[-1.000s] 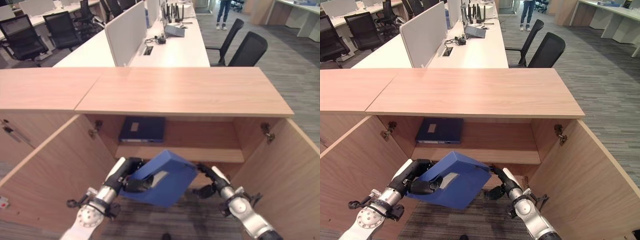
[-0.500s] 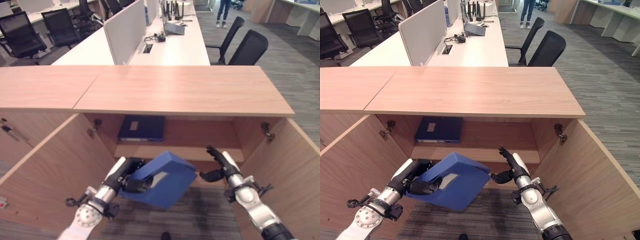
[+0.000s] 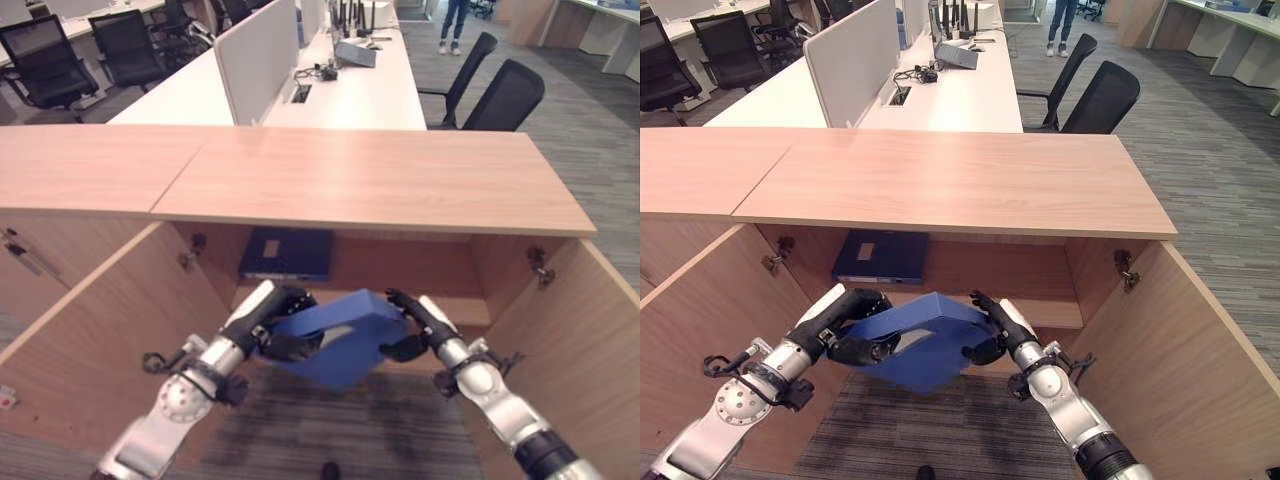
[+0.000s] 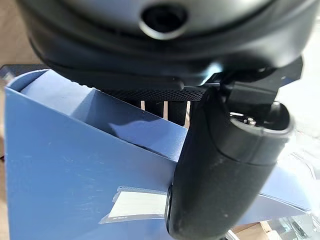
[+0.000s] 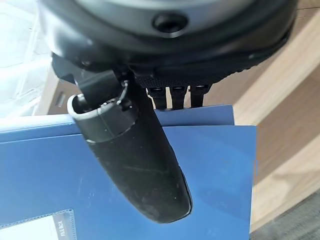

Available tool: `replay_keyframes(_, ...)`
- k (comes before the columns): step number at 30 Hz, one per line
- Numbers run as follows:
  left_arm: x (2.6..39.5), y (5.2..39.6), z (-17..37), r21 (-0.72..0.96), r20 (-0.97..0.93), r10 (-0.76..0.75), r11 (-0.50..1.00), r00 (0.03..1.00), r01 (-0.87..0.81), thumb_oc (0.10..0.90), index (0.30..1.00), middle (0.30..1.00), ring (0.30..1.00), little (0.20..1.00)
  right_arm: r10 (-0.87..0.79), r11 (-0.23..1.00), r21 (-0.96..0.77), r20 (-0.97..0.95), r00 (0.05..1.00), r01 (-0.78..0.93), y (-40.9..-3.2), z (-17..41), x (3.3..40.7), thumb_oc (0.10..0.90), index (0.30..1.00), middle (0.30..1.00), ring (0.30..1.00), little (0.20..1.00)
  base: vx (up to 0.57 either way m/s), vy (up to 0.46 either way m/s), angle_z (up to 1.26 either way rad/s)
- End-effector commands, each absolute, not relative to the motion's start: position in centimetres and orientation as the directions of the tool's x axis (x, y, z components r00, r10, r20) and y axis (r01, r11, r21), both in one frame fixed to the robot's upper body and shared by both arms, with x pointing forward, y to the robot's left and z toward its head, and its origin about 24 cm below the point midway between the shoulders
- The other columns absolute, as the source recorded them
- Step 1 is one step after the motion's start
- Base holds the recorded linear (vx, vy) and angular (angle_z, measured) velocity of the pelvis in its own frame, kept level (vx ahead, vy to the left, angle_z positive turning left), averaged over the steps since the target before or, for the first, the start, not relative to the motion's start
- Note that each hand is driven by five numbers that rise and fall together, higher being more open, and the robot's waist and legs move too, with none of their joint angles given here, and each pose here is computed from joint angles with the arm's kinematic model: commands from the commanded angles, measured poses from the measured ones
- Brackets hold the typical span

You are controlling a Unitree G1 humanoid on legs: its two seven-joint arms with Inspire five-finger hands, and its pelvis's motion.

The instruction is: Put the empty folder in the office cabinet

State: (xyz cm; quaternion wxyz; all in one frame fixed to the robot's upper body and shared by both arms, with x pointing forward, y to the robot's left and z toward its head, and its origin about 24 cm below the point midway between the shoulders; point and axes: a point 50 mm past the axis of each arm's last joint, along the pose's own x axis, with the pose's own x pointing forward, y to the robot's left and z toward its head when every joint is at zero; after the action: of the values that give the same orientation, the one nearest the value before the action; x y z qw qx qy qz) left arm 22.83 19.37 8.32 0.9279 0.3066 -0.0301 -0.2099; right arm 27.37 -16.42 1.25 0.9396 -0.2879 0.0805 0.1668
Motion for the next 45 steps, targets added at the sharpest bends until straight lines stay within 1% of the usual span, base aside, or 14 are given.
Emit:
replay_keyframes(1,24.3,16.4,14.3,0.639,0.256,-0.541,0.717,0.801,0.28,0.4,0.3,0.3,0.3,0.3,0.426,0.771,-0.545,0.057,0.903,-0.329,-13.5,8.3,30.0,0.8,0.9,0.9,0.9,0.9,0.0,0.0,0.0)
replay_keyframes(9,25.4,15.7,15.8,0.691,0.279,-0.586,0.672,0.761,0.265,0.4,0.3,0.3,0.3,0.3,0.458,0.737,-0.585,0.066,0.886,-0.338,-13.4,9.3,30.4,0.8,0.9,0.9,0.9,0.9,0.0,0.0,0.0)
replay_keyframes(20,24.1,13.0,20.2,0.6,0.209,-0.854,0.497,0.477,0.627,0.4,0.3,0.3,0.3,0.3,0.617,0.592,-0.691,0.058,0.784,-0.415,-11.4,11.9,31.4,0.8,0.9,0.9,0.9,0.9,0.0,0.0,-0.01)
replay_keyframes(21,24.1,13.0,20.2,0.6,0.209,-0.854,0.496,0.476,0.627,0.4,0.3,0.3,0.3,0.3,0.617,0.592,-0.691,0.059,0.785,-0.414,-11.4,11.9,31.4,0.668,0.702,0.702,0.702,0.702,0.0,0.0,0.0)
replay_keyframes(22,24.1,12.9,20.4,0.592,0.208,-0.861,0.489,0.465,0.641,0.4,0.3,0.3,0.3,0.3,0.635,0.573,-0.697,0.044,0.771,-0.432,-11.1,11.8,31.4,0.4,0.3,0.3,0.3,0.3,0.0,0.0,0.0)
replay_keyframes(31,24.3,13.4,20.5,0.535,0.24,-0.844,0.527,0.479,0.661,0.4,0.3,0.3,0.3,0.3,0.672,0.581,-0.621,0.001,0.741,-0.526,-10.9,10.1,30.2,0.4,0.3,0.3,0.3,0.3,0.0,0.0,0.0)
replay_keyframes(34,24.4,13.8,19.9,0.511,0.24,-0.829,0.551,0.506,0.66,0.4,0.3,0.3,0.3,0.3,0.61,0.697,-0.463,-0.021,0.792,-0.548,-11.7,7.6,29.3,0.4,0.3,0.3,0.3,0.3,0.0,0.0,0.0)
replay_keyframes(35,24.4,14.1,19.3,0.482,0.235,-0.813,0.574,0.533,0.662,0.4,0.3,0.3,0.3,0.3,0.556,0.782,-0.305,-0.054,0.83,-0.544,-12.0,5.2,28.5,0.4,0.3,0.3,0.3,0.3,0.0,0.0,0.0)
replay_keyframes(39,24.3,14.7,18.4,0.42,0.217,-0.794,0.601,0.567,0.68,0.4,0.3,0.3,0.3,0.3,0.522,0.832,-0.145,-0.121,0.844,-0.536,-12.1,2.5,27.0,0.4,0.3,0.3,0.3,0.3,0.0,-0.001,-0.03)
replay_keyframes(40,24.3,14.7,17.5,0.359,0.205,-0.789,0.611,0.579,0.705,0.419,0.328,0.328,0.328,0.328,0.515,0.844,-0.088,-0.14,0.846,-0.529,-12.1,1.8,26.5,0.4,0.3,0.3,0.3,0.3,-0.01,-0.011,-0.07)
replay_keyframes(41,24.2,14.7,15.8,0.234,0.18,-0.782,0.624,0.597,0.746,0.525,0.488,0.488,0.488,0.488,0.503,0.859,-0.004,-0.173,0.847,-0.511,-12.1,0.6,25.6,0.4,0.3,0.3,0.3,0.3,-0.01,-0.01,-0.07)
replay_keyframes(42,24.2,14.7,15.8,0.234,0.18,-0.782,0.624,0.597,0.746,0.588,0.582,0.582,0.582,0.582,0.503,0.859,-0.004,-0.173,0.847,-0.512,-12.1,0.6,25.6,0.4,0.3,0.3,0.3,0.3,0.0,-0.017,-0.05)
replay_keyframes(44,23.9,14.5,12.0,0.003,0.119,-0.752,0.653,0.648,0.757,0.8,0.9,0.9,0.9,0.9,0.486,0.873,0.07,-0.211,0.848,-0.482,-12.4,-0.6,24.6,0.4,0.3,0.3,0.3,0.3,-0.01,-0.017,-0.04)
replay_keyframes(45,23.5,14.7,10.0,-0.095,0.073,-0.736,0.667,0.673,0.739,0.8,0.9,0.9,0.9,0.9,0.477,0.879,0.097,-0.232,0.848,-0.468,-12.9,-1.1,24.1,0.4,0.3,0.3,0.3,0.3,-0.01,-0.013,-0.05)
